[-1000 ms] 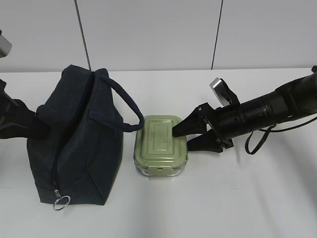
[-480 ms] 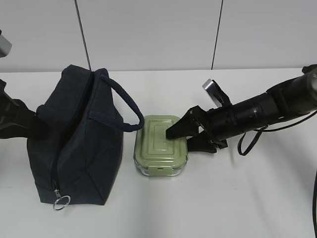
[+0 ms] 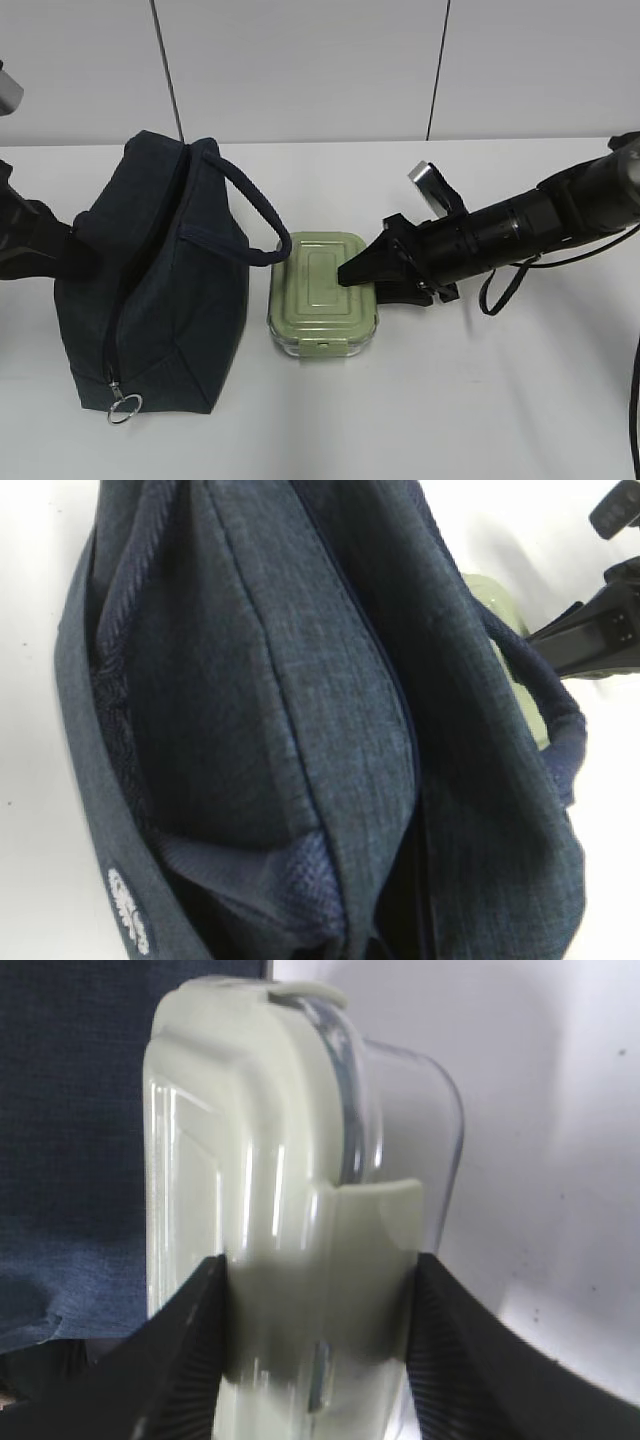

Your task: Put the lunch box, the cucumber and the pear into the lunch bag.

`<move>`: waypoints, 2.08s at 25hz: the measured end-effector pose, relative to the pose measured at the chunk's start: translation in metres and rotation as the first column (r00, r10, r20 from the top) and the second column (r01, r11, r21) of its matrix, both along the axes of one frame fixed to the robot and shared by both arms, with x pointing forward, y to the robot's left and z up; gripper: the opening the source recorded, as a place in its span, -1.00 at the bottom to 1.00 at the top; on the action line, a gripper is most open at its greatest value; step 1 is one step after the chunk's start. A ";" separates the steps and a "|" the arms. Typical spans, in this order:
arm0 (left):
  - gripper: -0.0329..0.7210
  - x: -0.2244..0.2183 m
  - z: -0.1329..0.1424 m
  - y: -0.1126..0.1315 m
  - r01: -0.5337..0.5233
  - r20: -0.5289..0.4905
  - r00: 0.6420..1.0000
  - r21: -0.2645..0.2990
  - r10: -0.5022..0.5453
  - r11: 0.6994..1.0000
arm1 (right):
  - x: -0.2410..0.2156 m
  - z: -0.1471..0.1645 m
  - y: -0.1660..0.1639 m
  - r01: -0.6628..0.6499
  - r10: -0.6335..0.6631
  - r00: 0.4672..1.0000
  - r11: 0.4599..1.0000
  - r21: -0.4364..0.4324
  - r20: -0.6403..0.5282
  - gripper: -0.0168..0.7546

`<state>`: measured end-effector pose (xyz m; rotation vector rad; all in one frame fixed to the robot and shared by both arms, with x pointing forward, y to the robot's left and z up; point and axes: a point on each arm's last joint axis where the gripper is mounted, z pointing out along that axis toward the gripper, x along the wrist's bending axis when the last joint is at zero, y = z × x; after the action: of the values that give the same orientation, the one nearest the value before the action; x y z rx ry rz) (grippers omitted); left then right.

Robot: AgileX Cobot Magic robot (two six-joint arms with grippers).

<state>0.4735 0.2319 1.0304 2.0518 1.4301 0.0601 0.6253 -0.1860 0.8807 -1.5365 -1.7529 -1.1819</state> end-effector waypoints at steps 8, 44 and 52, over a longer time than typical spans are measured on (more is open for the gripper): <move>-0.91 0.000 0.000 0.000 0.000 0.000 1.000 0.000 0.000 1.000 | -0.001 0.071 -0.025 0.041 -0.041 0.987 0.999 0.003 0.153 0.01; -0.91 0.001 -0.002 0.000 0.005 -0.005 1.000 0.011 -0.004 1.000 | -0.001 0.147 0.143 -0.137 0.207 0.889 0.971 -0.195 0.407 0.00; -0.91 0.002 -0.002 0.000 -0.002 0.000 1.000 0.007 0.002 1.000 | -0.007 0.148 0.126 -0.162 0.312 0.879 0.907 -0.389 0.361 0.00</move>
<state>0.4752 0.2322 1.0285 2.0558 1.4344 0.0662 0.6179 -0.0597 1.0289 -1.2482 -2.4747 -1.1761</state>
